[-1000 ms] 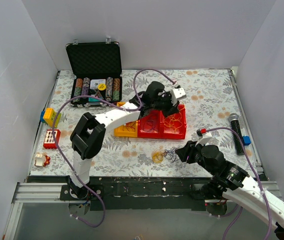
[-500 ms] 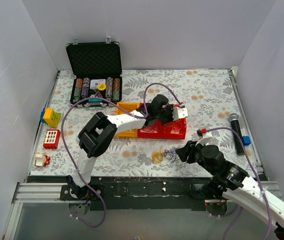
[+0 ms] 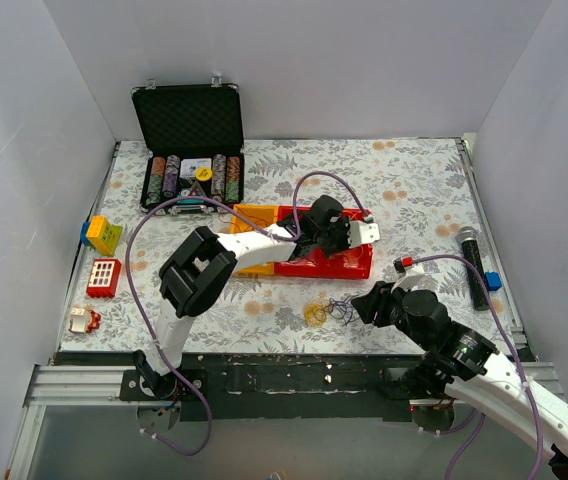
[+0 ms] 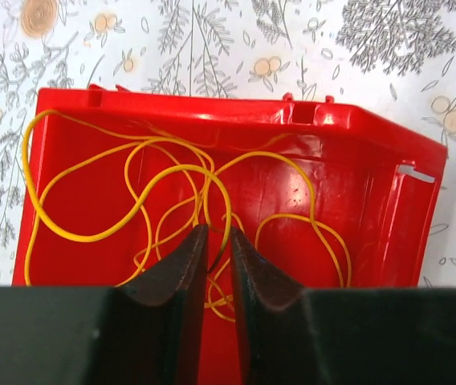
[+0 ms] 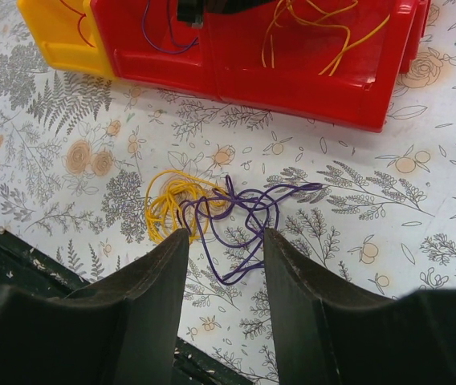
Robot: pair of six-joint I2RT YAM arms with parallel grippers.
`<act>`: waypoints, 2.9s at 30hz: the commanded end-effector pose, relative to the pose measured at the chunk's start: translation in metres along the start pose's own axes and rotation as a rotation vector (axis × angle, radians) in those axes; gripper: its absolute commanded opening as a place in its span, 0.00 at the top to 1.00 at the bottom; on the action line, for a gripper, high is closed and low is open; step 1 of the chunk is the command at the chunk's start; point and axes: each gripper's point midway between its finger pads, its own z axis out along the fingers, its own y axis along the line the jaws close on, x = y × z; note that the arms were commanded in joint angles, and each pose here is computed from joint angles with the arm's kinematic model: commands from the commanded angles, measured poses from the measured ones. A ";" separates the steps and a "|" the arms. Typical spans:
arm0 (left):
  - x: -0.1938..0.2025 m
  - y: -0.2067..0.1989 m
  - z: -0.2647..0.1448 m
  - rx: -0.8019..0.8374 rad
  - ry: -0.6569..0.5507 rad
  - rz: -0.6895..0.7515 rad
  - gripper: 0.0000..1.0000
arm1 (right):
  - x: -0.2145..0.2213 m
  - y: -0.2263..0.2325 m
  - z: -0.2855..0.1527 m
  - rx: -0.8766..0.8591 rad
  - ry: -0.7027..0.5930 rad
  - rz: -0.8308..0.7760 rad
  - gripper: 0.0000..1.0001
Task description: Untangle the cables
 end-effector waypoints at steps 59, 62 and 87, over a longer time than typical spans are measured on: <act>0.038 -0.131 -0.108 0.230 0.093 -0.756 0.55 | -0.022 0.017 0.006 -0.048 -0.058 -0.034 0.50; 0.042 -0.124 -0.097 0.231 0.120 -0.797 0.58 | -0.021 0.016 0.007 -0.051 -0.061 -0.039 0.50; -0.064 -0.119 -0.172 0.393 -0.116 -0.587 1.00 | -0.036 0.048 0.012 -0.167 -0.070 -0.107 0.40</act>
